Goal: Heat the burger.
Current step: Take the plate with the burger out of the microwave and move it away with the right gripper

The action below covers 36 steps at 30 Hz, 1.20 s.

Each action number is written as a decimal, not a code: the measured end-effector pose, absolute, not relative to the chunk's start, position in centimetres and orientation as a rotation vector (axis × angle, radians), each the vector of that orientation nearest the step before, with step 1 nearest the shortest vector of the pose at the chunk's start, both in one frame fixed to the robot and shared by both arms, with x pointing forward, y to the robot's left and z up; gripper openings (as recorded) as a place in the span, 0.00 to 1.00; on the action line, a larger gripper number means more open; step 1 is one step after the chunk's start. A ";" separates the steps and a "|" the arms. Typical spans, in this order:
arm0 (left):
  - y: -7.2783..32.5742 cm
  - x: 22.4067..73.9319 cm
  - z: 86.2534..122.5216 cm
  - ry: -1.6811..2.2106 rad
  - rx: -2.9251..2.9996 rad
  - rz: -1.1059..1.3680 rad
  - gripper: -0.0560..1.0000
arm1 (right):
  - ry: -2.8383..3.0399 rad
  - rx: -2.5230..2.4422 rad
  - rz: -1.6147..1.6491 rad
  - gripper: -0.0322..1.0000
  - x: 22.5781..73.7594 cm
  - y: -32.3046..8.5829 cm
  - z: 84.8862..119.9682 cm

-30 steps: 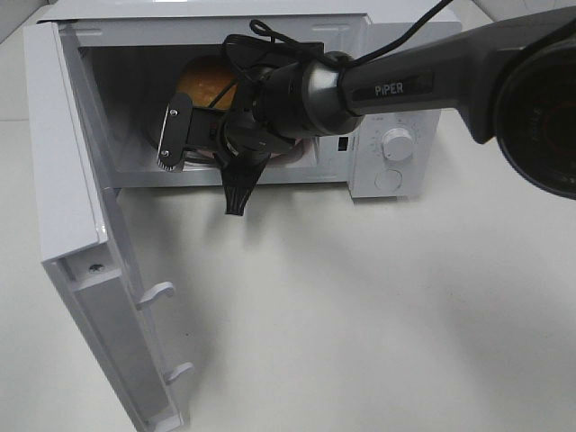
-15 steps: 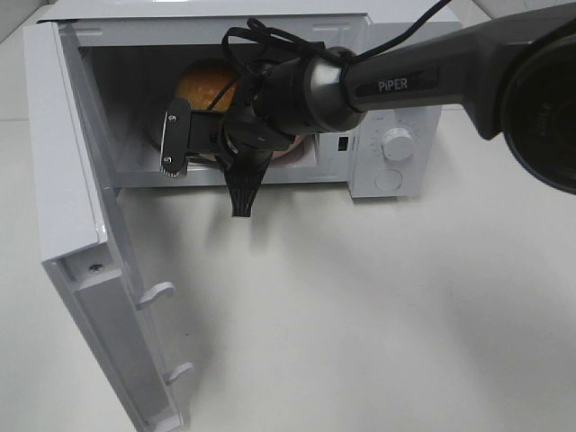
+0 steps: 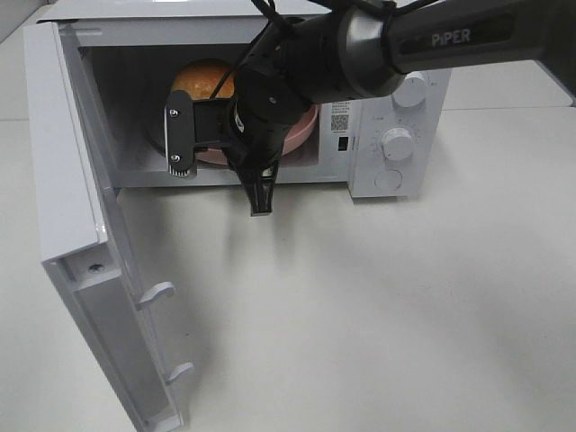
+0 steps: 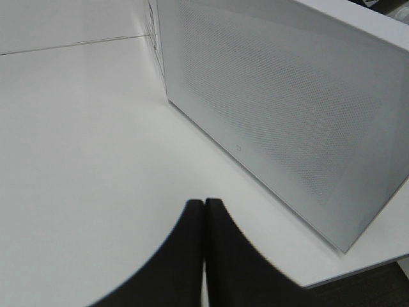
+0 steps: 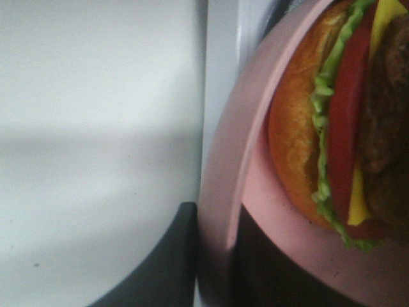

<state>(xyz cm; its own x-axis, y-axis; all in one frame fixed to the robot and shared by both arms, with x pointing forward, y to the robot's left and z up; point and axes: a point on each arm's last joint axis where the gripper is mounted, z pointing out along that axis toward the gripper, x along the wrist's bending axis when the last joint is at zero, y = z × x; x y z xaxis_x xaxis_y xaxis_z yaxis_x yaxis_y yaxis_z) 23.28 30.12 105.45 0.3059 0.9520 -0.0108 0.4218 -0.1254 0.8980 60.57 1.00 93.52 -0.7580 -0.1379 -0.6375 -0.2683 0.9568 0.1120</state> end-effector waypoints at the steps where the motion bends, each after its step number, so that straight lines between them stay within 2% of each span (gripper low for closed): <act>1: 30.1 23.3 105.5 1.253 1.706 0.768 0.05 | 2.438 -0.285 0.258 0.13 60.6 1.0 93.5; 21: 30.1 23.3 105.5 1.253 1.706 0.768 0.05 | 2.388 -0.559 0.252 0.13 54.2 -3.7 95.7; 36: 30.1 23.3 105.5 1.253 1.706 0.768 0.05 | 2.396 -0.585 0.225 0.13 48.4 -9.0 98.1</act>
<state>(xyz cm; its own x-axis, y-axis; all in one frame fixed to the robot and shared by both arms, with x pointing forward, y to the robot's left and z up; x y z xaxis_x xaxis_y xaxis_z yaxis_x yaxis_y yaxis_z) 23.28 30.12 105.45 0.3059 0.9520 -0.0108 0.4218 -0.1254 0.8980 48.35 -9.05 98.08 -0.6872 -0.3521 -0.6355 -0.4643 0.8856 0.0114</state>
